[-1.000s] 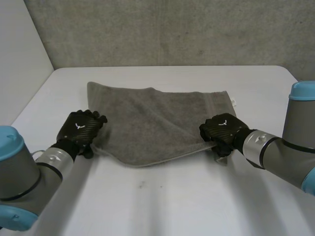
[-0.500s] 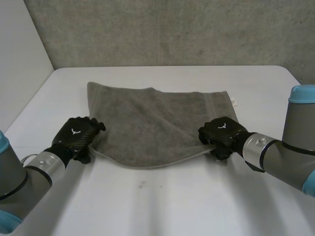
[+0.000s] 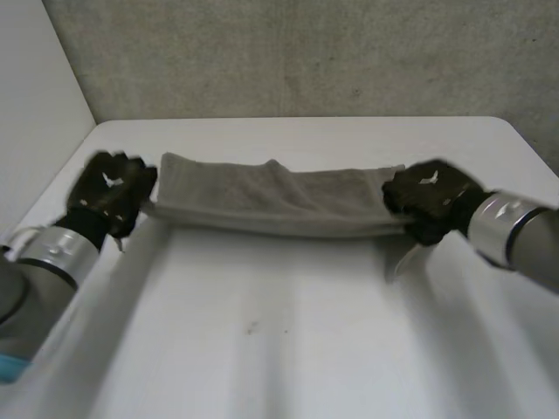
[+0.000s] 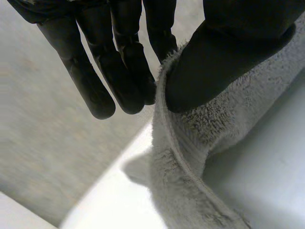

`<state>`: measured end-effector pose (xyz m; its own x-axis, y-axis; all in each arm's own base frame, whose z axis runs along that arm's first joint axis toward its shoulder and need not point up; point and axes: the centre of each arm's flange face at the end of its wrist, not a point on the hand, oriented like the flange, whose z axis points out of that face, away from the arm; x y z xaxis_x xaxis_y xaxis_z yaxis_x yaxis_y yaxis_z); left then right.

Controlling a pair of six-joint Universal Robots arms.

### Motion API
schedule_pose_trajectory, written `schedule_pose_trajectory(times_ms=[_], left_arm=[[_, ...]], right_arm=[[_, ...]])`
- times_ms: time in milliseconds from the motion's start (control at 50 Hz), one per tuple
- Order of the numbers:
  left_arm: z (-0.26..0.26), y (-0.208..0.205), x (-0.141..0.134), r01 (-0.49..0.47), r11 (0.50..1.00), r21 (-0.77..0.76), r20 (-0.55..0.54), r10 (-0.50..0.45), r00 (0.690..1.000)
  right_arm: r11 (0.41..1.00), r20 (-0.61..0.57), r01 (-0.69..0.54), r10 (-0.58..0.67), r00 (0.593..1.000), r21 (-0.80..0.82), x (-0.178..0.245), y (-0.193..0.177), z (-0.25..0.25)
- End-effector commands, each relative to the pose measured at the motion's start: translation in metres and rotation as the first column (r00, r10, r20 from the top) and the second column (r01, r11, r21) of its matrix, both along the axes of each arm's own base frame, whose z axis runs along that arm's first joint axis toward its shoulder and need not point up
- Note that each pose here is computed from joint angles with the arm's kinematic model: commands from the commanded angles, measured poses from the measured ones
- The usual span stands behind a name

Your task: Fold the towel.

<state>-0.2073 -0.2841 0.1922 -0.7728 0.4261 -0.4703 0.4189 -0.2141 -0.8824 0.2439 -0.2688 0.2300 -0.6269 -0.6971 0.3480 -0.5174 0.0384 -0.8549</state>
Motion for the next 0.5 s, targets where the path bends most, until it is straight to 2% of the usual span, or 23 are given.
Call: schedule_pose_trajectory(times_ms=[20, 40, 60, 100, 120, 160, 280, 360, 440, 480, 500], left_arm=[[0.072, 0.054, 0.011, -0.037, 0.998, -0.043, -0.001, 0.037, 0.999], [0.077, 0.063, 0.013, -0.038, 0.999, -0.005, 0.011, 0.038, 0.999], [0.077, 0.063, 0.013, -0.038, 0.999, -0.004, 0.011, 0.038, 0.999], [0.079, 0.076, 0.015, -0.04, 0.995, 0.095, 0.032, 0.037, 0.999], [0.079, 0.076, 0.015, -0.04, 0.995, 0.096, 0.032, 0.037, 0.999], [0.071, 0.087, 0.015, -0.035, 0.978, 0.206, 0.066, 0.022, 0.998], [0.041, 0.084, 0.013, -0.032, 0.951, 0.309, 0.159, -0.019, 0.987], [0.006, 0.063, 0.005, -0.019, 0.932, 0.362, 0.22, -0.065, 0.973], [-0.011, 0.043, -0.007, 0.003, 0.932, 0.362, 0.236, -0.094, 0.967], [-0.011, 0.02, -0.024, 0.012, 0.951, 0.309, 0.245, -0.092, 0.965], [-0.011, 0.02, -0.024, 0.012, 0.951, 0.309, 0.245, -0.092, 0.965]], right_arm=[[0.997, -0.127, -0.011, 0.001, 0.992, -0.074, -0.023, 0.036, 0.07], [0.997, -0.18, -0.031, 0.019, 0.983, -0.066, -0.027, 0.043, 0.073], [0.997, -0.181, -0.031, 0.019, 0.983, -0.065, -0.027, 0.043, 0.073], [0.995, -0.288, -0.088, 0.072, 0.955, -0.043, -0.031, 0.055, 0.071], [0.995, -0.288, -0.088, 0.072, 0.955, -0.043, -0.031, 0.055, 0.071], [0.992, -0.346, -0.128, 0.119, 0.931, -0.005, -0.031, 0.059, 0.063], [0.989, -0.378, -0.118, 0.145, 0.915, 0.094, -0.031, 0.053, 0.035], [0.979, -0.437, -0.07, 0.149, 0.887, 0.19, -0.031, 0.035, 0.001], [0.989, -0.476, -0.038, 0.104, 0.873, 0.145, -0.028, 0.016, -0.009], [1.0, -0.492, -0.018, 0.026, 0.87, 0.022, -0.019, -0.009, -0.009], [1.0, -0.492, -0.018, 0.026, 0.87, 0.021, -0.019, -0.009, -0.009]])
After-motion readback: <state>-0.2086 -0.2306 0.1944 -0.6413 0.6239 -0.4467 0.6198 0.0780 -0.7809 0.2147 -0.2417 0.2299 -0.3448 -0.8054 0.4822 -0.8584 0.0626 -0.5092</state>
